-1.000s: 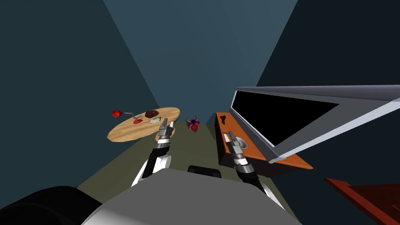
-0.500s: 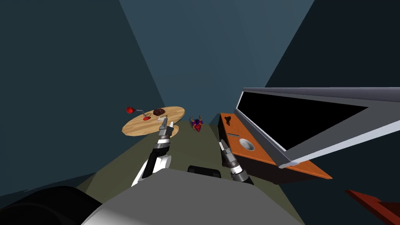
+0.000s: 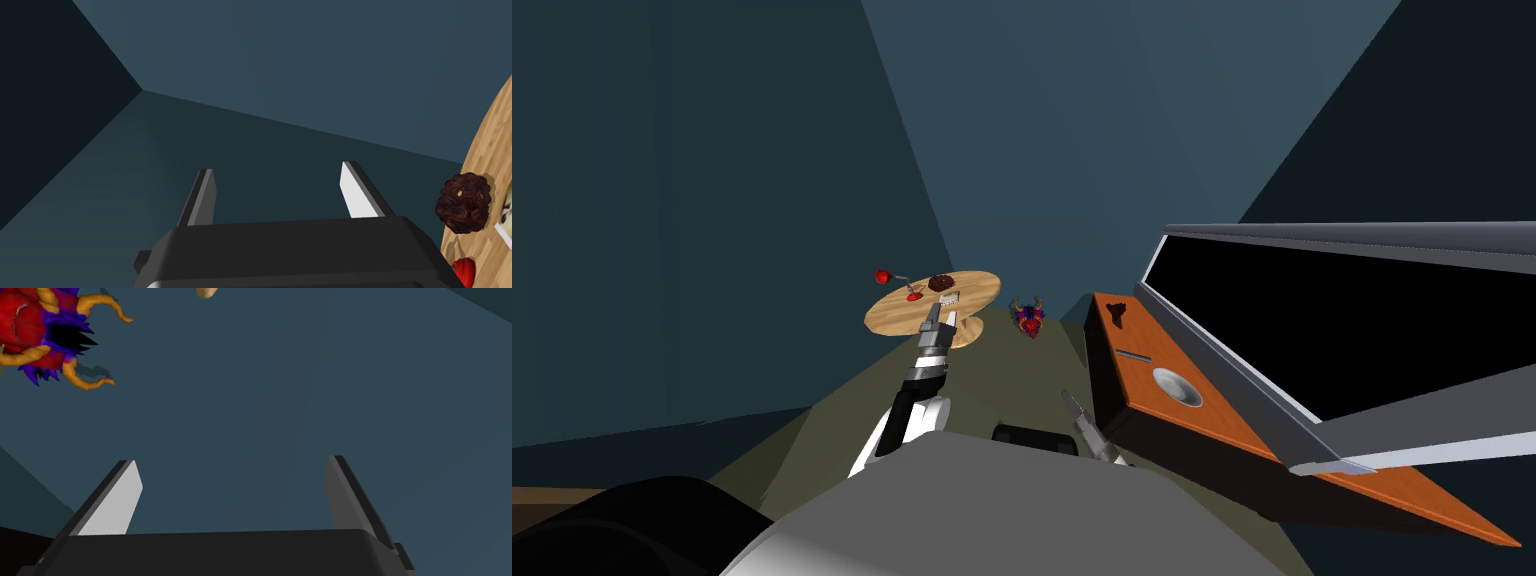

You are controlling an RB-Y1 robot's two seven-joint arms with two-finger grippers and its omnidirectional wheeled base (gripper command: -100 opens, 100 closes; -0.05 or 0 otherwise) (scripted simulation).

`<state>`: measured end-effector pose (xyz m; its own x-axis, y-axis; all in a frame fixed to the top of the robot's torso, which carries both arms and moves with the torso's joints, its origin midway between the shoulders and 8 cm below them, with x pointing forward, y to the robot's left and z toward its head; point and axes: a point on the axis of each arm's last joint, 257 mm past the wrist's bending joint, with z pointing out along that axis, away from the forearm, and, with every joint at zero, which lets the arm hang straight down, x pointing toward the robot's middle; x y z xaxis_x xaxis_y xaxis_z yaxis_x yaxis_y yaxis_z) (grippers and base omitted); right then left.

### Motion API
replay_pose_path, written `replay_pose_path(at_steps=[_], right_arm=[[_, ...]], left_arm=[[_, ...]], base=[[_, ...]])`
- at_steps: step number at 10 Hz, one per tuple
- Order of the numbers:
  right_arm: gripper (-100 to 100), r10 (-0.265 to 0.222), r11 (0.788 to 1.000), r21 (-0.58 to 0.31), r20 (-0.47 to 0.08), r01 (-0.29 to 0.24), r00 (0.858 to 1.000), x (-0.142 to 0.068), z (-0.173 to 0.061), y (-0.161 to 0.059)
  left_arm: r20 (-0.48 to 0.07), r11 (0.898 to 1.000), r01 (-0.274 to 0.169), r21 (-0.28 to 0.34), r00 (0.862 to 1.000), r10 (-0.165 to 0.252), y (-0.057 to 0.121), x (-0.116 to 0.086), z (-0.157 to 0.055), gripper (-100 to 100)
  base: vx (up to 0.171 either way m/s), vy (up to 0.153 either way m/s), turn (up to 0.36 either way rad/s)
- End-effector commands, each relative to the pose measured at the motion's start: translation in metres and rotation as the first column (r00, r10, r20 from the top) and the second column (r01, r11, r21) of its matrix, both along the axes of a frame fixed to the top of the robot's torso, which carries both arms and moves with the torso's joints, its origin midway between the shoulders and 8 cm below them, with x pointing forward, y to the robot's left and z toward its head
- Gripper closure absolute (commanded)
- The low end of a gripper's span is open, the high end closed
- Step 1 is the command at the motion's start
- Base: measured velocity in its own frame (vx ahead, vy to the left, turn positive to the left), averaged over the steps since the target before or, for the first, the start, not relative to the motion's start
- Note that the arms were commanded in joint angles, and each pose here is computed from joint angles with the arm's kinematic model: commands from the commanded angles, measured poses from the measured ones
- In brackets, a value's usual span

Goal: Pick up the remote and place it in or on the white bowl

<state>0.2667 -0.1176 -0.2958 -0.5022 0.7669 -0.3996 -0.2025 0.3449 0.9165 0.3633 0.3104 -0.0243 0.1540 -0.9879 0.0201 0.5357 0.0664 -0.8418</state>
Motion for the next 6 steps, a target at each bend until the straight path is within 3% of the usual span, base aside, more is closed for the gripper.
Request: replay_pose_path(at_steps=[1,2,4,5,6], right_arm=[[-100,0.031,0.998,-0.060,-0.037,-0.033,0.999,-0.015,-0.024,0.000],[-100,0.078,0.988,-0.132,-0.067,-0.086,0.995,-0.034,-0.046,0.001],[-100,0.075,0.987,-0.138,-0.081,-0.086,0.994,-0.036,-0.053,-0.001],[-100,0.121,0.968,-0.209,-0.112,-0.142,0.986,-0.056,-0.074,-0.003],[-100,0.117,0.966,-0.215,-0.126,-0.143,0.985,-0.058,-0.081,-0.006]], left_arm=[[0.000,1.000,0.000,0.000,1.000,0.000,0.000,0.000,0.000,0],[0.000,1.000,0.000,0.000,1.000,0.000,0.000,0.000,0.000,0],[0.000,1.000,0.000,0.000,1.000,0.000,0.000,0.000,0.000,0],[0.000,1.000,0.000,0.000,1.000,0.000,0.000,0.000,0.000,0],[0.000,1.000,0.000,0.000,1.000,0.000,0.000,0.000,0.000,0]], base=[[0.051,0.082,0.043],[0.053,0.061,0.114],[0.030,0.023,0.040],[0.041,0.025,0.150],[0.046,0.031,0.081]])
